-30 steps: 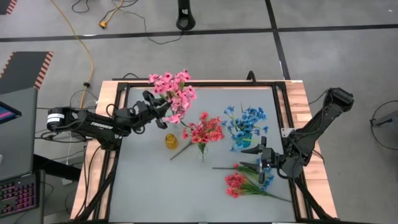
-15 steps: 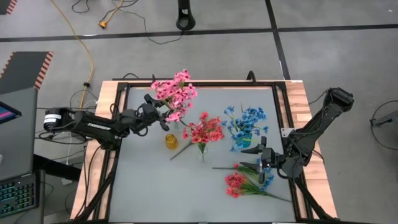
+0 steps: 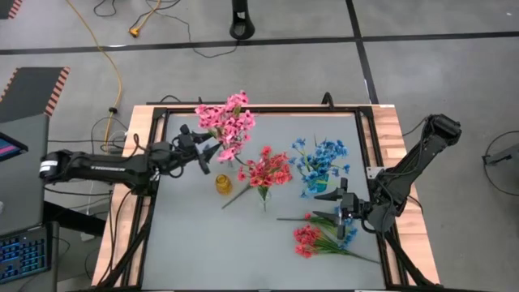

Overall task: Sort flowers into vase by color
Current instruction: Put the top red flowers into the bottom transparent vase

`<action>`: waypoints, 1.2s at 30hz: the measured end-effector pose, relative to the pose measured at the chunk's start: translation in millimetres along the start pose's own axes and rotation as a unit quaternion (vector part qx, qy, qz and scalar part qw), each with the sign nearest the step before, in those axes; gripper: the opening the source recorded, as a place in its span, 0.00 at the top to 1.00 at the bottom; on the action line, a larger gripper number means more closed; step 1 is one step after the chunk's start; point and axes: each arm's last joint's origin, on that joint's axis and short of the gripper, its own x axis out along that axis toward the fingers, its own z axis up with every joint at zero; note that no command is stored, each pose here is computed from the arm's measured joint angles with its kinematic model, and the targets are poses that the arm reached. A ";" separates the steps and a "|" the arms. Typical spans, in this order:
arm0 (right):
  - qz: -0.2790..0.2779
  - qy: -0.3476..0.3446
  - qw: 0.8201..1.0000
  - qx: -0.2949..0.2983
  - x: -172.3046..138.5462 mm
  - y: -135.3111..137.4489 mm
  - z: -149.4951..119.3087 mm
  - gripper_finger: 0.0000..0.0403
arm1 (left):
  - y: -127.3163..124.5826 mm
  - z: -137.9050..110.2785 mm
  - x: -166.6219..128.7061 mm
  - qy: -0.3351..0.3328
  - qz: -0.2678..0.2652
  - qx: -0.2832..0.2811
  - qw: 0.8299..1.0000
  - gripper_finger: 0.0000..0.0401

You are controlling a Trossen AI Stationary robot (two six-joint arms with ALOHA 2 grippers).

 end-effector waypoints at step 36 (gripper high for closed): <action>0.002 -0.004 1.000 0.006 0.0 0.5 1.1 0.38 | -70.8 -5.9 -62.1 0.042 -0.136 -0.003 0.990 0.47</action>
